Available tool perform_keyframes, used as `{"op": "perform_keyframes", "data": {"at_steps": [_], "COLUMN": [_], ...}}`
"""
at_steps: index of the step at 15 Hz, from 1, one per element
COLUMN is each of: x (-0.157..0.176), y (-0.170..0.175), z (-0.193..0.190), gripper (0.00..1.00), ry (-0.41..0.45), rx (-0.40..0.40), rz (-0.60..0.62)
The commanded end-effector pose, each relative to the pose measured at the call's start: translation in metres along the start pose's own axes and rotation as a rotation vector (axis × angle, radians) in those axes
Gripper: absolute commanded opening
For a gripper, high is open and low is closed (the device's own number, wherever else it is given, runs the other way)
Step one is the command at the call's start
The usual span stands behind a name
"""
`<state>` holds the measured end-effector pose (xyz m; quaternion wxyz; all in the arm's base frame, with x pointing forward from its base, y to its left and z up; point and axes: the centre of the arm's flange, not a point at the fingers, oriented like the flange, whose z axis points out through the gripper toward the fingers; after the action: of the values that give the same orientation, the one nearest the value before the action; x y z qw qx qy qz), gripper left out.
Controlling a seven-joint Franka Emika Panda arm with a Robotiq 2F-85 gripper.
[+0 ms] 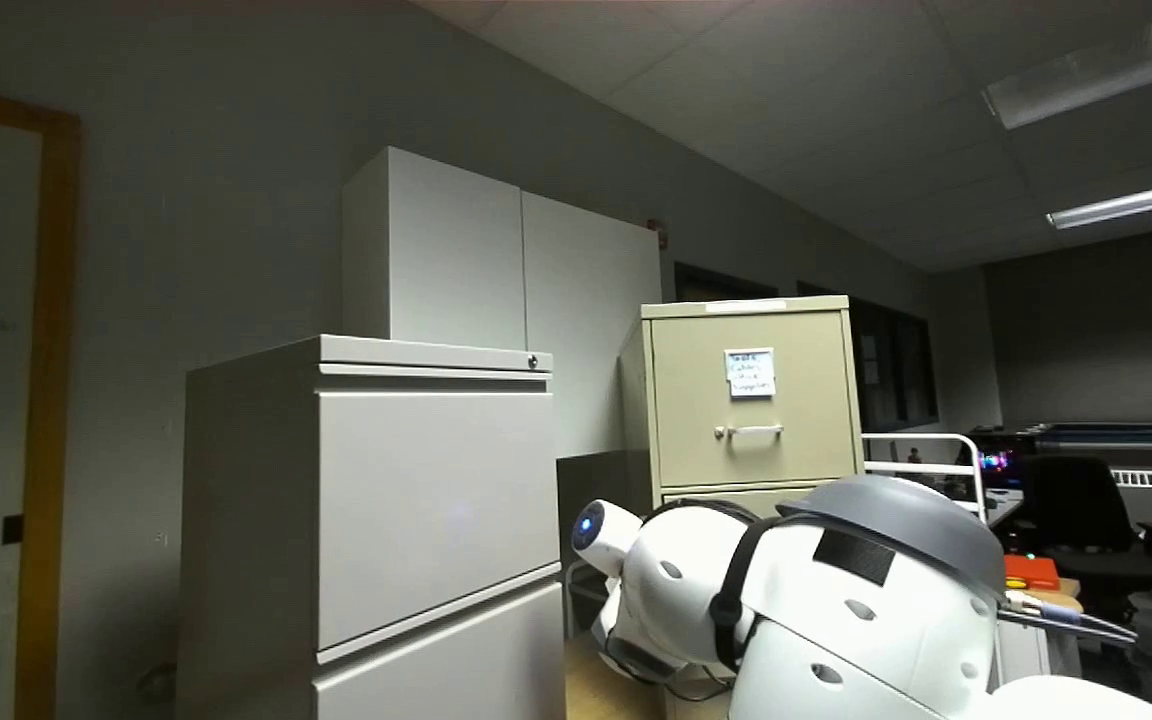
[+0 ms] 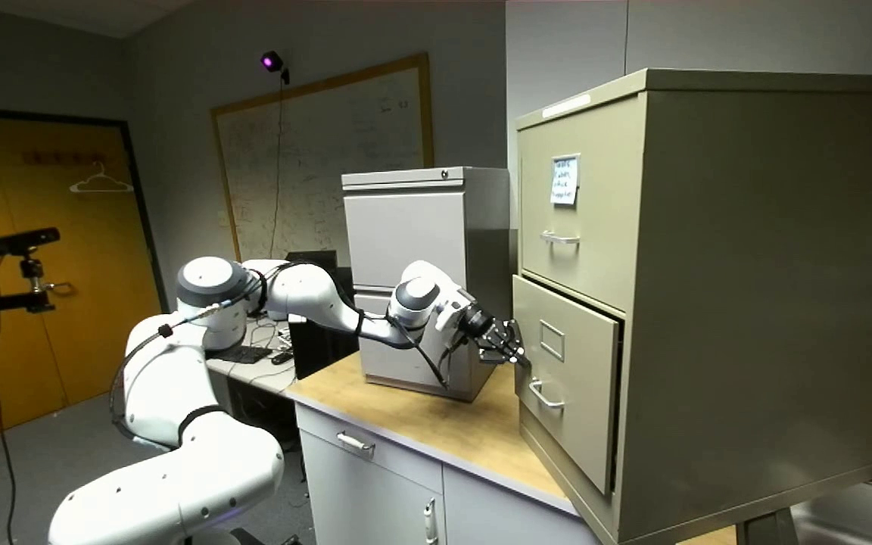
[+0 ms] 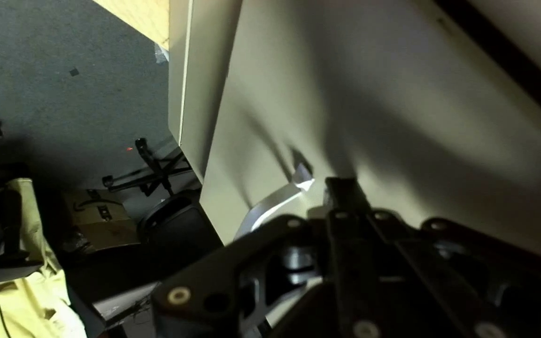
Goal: Close the bottom drawer of the file cabinet to the right
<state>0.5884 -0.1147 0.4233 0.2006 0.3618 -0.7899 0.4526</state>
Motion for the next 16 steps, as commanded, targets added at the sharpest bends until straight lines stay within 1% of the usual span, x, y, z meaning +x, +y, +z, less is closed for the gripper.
{"op": "perform_keyframes", "data": {"at_steps": [1,5,7,11,16], "x": [0.029,0.044,0.043,0.032,0.018], "y": [-0.001,-0.008,-0.011,-0.009,-0.011], "z": [-0.012,-0.022,-0.024,-0.031,-0.041], "gripper": [0.00,0.00,0.00,0.00,0.00], "ry": [-0.019,-0.039,-0.063,-0.084,-0.066], "rx": [0.132,0.263,0.319,0.392,0.465], "rz": [0.113,0.147,0.138,0.095,0.039]}}
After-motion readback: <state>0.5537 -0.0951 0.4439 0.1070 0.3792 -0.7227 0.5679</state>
